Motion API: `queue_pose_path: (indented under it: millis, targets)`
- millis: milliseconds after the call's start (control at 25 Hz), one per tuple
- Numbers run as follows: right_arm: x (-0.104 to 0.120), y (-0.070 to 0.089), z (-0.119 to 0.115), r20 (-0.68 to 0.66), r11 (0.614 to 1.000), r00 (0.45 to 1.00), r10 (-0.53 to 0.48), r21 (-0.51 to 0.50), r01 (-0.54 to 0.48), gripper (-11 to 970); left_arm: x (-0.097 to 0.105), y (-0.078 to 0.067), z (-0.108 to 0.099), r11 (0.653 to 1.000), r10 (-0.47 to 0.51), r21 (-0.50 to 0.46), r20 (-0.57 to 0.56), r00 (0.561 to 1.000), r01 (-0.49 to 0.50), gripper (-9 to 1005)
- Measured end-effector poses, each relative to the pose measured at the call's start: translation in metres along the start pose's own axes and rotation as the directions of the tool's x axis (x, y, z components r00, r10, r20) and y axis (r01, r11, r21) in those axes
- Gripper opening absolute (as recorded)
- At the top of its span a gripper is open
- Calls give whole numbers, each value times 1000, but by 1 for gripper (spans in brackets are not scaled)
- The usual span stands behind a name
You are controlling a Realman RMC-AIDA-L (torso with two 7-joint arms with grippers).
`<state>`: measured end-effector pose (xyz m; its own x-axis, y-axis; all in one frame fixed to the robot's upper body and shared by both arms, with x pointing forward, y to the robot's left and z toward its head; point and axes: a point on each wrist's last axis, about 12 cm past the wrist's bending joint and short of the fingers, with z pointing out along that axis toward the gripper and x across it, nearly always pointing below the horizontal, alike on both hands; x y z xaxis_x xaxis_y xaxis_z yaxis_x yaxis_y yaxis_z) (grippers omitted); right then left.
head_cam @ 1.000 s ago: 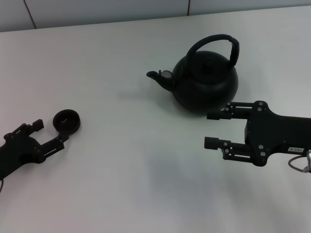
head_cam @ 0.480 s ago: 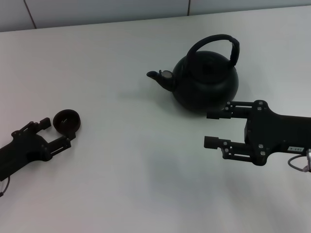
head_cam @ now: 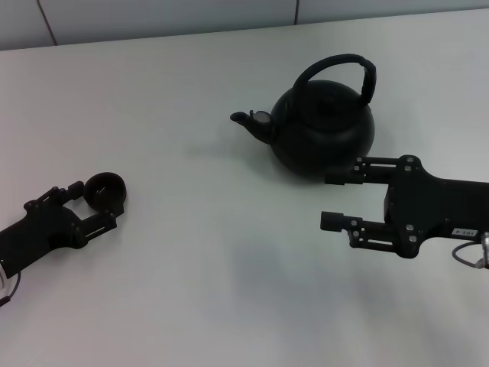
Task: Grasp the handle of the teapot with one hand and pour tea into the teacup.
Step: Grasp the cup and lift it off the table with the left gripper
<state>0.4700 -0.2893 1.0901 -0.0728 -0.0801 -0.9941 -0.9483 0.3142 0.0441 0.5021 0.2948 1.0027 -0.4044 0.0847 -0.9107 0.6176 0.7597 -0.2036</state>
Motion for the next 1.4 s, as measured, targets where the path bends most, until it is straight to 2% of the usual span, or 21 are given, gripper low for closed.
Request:
queue_pose_path:
  millis: [1400]
  targets:
    - [-4,-5,-3,10,1000,1000,-12,22,12,594,-6,-4,10,999,28,37,-9,1000,-28,698]
